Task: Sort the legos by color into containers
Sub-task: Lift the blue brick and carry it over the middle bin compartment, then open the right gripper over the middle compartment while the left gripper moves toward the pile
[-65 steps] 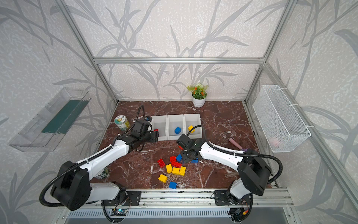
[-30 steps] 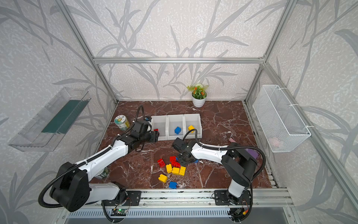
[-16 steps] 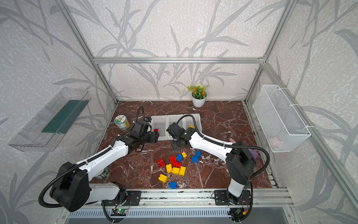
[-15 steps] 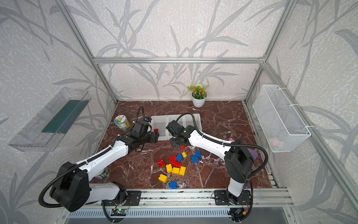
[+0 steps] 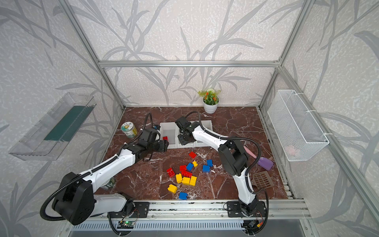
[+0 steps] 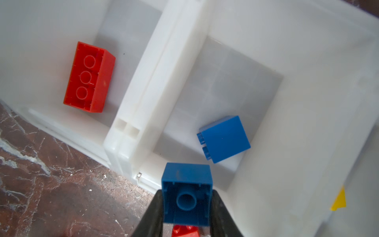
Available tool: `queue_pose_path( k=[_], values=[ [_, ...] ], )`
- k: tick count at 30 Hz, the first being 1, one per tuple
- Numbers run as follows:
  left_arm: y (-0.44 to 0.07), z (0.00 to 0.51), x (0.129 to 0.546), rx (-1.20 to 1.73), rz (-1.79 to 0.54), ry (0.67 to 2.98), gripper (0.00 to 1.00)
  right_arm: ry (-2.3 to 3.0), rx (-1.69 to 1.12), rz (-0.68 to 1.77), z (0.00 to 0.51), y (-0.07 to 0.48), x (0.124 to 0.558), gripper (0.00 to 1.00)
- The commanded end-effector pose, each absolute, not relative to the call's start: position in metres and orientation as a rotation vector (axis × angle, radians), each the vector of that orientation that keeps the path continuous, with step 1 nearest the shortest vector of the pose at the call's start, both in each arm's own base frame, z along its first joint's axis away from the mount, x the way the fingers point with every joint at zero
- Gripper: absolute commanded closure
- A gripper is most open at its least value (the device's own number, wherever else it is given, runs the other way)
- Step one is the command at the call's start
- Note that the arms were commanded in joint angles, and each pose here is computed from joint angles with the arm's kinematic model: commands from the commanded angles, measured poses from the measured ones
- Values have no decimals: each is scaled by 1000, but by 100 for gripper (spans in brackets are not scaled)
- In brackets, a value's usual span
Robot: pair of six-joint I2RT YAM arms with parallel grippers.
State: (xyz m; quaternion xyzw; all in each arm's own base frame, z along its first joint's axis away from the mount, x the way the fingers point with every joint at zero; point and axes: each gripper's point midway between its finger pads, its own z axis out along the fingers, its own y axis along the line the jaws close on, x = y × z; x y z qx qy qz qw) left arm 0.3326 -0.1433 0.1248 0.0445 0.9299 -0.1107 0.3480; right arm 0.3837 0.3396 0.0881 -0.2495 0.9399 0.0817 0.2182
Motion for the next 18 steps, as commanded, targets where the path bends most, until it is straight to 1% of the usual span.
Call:
queue_pose_path(
  k=[1, 3, 6, 9, 12, 18],
  values=[
    [-143, 126, 331, 105, -301, 2404, 31, 2601, -696, 255, 94, 343, 389, 71],
    [-142, 126, 331, 106, -295, 2403, 31, 2600, -689, 261, 95, 344, 390, 67],
    [-140, 123, 330, 94, -285, 2407, 31, 2595, -697, 266, 96, 347, 393, 55],
    [-140, 121, 329, 88, -292, 2409, 31, 2597, -711, 253, 100, 346, 394, 49],
    [-139, 120, 328, 82, -289, 2409, 31, 2593, -713, 253, 103, 345, 393, 46],
    [-137, 122, 325, 83, -285, 2407, 31, 2581, -688, 278, 116, 340, 386, 44]
  ],
)
